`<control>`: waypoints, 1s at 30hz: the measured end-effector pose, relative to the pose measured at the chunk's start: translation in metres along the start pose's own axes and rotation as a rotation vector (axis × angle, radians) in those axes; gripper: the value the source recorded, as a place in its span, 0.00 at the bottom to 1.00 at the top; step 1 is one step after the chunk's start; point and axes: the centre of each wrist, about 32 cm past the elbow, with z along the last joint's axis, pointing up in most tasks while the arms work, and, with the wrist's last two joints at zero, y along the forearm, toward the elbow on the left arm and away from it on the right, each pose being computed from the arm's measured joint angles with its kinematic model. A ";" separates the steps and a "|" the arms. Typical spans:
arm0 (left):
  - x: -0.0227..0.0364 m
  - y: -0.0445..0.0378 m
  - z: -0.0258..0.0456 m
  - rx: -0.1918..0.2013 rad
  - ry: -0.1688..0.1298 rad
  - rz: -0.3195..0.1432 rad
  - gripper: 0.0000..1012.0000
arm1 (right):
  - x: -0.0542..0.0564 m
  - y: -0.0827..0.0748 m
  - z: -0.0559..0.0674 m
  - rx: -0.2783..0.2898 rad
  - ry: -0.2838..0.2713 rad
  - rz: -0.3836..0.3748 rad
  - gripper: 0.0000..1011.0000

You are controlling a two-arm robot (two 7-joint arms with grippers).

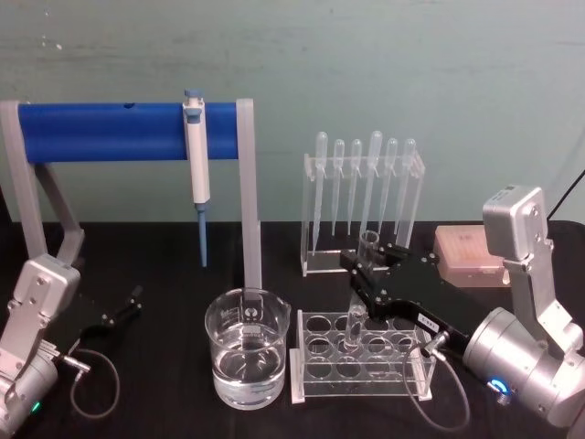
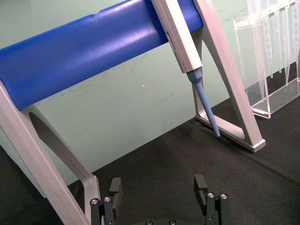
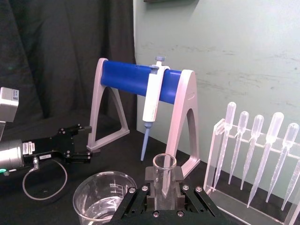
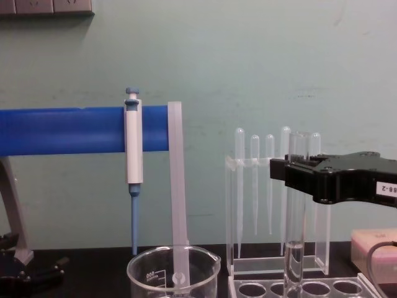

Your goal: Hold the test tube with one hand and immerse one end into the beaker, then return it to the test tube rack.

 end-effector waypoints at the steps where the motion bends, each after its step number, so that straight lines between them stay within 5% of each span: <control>1: 0.0000 0.0000 0.0000 0.000 0.000 0.000 0.99 | 0.000 0.000 -0.001 0.000 0.000 0.000 0.22; 30: 0.0000 0.0000 0.0000 0.000 0.000 0.000 0.99 | -0.004 0.002 -0.020 -0.015 -0.005 -0.001 0.22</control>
